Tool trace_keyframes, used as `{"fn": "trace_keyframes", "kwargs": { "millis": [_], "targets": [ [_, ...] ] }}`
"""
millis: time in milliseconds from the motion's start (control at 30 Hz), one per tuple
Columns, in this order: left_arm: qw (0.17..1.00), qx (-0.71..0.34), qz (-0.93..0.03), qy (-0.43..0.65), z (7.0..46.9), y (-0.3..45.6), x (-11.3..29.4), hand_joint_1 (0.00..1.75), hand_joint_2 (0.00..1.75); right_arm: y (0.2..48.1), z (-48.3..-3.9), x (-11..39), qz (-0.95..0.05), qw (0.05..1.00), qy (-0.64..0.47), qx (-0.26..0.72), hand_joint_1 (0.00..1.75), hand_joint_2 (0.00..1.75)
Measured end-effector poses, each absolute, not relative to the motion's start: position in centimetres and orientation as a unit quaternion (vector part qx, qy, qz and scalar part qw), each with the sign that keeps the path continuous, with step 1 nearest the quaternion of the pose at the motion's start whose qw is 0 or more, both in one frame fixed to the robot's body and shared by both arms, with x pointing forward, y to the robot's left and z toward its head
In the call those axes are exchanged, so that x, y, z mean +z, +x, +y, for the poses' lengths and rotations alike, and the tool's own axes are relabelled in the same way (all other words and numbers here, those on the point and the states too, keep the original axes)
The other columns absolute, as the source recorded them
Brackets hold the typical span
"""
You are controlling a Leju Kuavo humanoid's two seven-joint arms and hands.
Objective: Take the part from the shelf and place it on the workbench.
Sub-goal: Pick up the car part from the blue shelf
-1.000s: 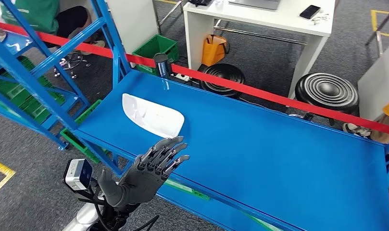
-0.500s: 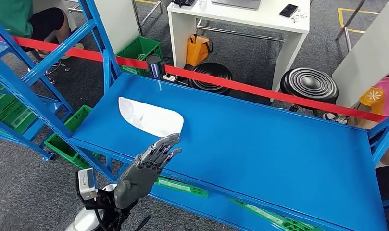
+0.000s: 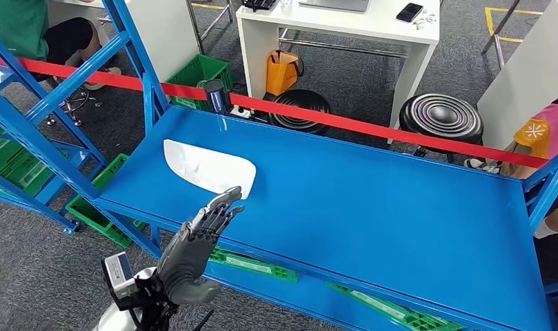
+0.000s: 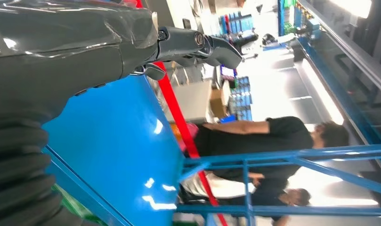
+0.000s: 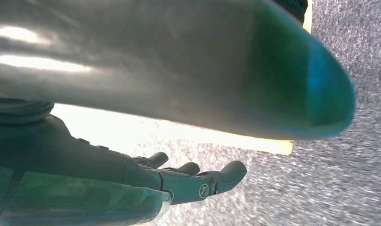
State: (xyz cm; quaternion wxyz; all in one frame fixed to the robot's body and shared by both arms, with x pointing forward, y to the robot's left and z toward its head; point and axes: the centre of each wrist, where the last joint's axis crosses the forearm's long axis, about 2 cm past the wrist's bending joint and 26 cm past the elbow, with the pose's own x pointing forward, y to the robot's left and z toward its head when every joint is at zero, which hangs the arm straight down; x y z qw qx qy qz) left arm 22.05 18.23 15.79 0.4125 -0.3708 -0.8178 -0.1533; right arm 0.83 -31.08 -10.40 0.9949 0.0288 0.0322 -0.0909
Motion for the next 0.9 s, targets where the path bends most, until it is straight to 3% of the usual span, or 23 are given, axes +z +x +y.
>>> {"fn": "trace_keyframes", "kwargs": {
  "millis": [100,300,433,900],
  "targets": [
    [0.407,-0.179,-0.842,-0.305,18.4,22.2,16.0,0.00,1.75,0.9,-30.9,-10.0,0.029,0.994,0.026,-0.103,0.00,0.00],
    [0.386,-0.250,-0.886,-0.050,18.7,22.5,16.4,0.00,1.75,0.7,-30.7,-8.8,0.020,0.991,0.018,-0.129,0.00,0.00],
    [0.379,-0.283,-0.879,0.063,18.8,22.8,15.9,0.00,1.75,0.7,-30.7,-8.2,0.011,0.991,0.018,-0.129,0.00,0.00],
    [0.385,-0.392,-0.806,0.221,21.2,24.9,12.1,0.00,1.75,0.8,-30.2,-7.5,-0.004,0.996,0.039,-0.084,0.00,0.00]
  ]
}}
